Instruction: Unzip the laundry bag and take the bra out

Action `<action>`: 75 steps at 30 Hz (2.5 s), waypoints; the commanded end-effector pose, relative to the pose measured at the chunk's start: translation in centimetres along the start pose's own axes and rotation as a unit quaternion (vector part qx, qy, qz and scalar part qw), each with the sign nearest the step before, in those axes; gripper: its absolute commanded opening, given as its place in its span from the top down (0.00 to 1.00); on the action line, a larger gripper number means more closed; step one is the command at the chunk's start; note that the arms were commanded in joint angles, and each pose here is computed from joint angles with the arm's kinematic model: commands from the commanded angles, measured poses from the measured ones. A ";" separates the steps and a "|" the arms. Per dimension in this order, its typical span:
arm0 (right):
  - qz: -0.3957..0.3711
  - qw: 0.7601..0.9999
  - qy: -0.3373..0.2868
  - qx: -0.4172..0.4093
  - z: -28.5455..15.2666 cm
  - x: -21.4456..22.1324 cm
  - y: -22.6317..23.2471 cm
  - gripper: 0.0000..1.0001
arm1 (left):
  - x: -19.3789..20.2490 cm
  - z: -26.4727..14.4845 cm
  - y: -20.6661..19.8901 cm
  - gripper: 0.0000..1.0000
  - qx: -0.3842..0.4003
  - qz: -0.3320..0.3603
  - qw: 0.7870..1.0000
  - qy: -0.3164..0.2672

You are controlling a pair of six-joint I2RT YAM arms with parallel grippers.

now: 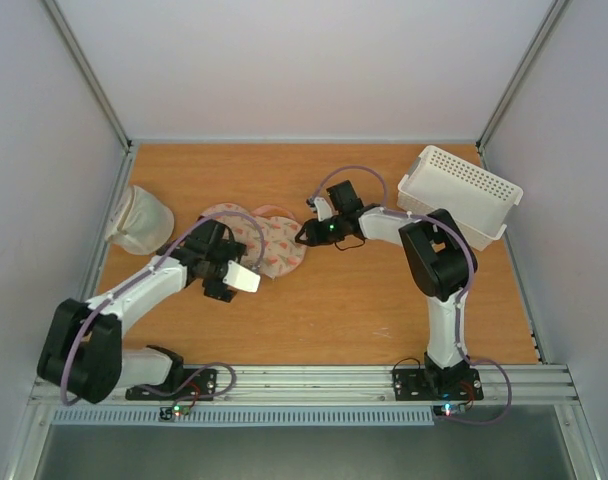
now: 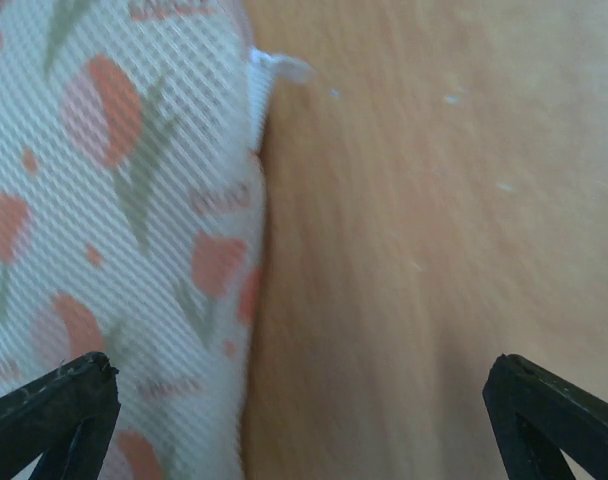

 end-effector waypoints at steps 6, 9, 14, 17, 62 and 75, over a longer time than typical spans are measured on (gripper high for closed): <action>-0.057 0.997 -0.009 0.047 -1.6 -1.1 0.8 0.54 | -0.7 3.6 5.7 0.18 -0.141 0.050 0.989 -0.020; -0.059 0.997 -0.013 0.055 -2.0 -1.3 0.8 0.50 | -0.7 4.7 4.8 0.28 -0.133 0.045 0.990 -0.025; -0.064 0.995 -0.024 0.070 -3.1 -1.2 0.8 0.38 | -0.8 6.0 3.8 0.32 -0.120 0.052 0.991 -0.035; -0.074 0.994 -0.036 0.078 -4.0 -1.3 1.1 0.32 | -0.9 6.3 4.0 0.44 -0.124 0.050 0.990 -0.040; -0.264 0.929 -0.256 0.048 -7.6 11.4 9.2 0.57 | -6.7 -0.7 7.7 0.99 -0.053 -0.351 0.928 -0.117; -0.250 0.936 -0.241 0.054 -4.8 10.4 9.7 0.65 | -7.5 -0.4 7.5 0.99 -0.047 -0.348 0.928 -0.123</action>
Point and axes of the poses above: each gripper's point midway between its finger pads, its own z axis out along the fingers, its own y axis along the line the jaws close on, x = y × z, the point moved 1 cm from there along -z, back along the fingers, and after that the axes turned 15 degrees about z, right-handed, at the moved point
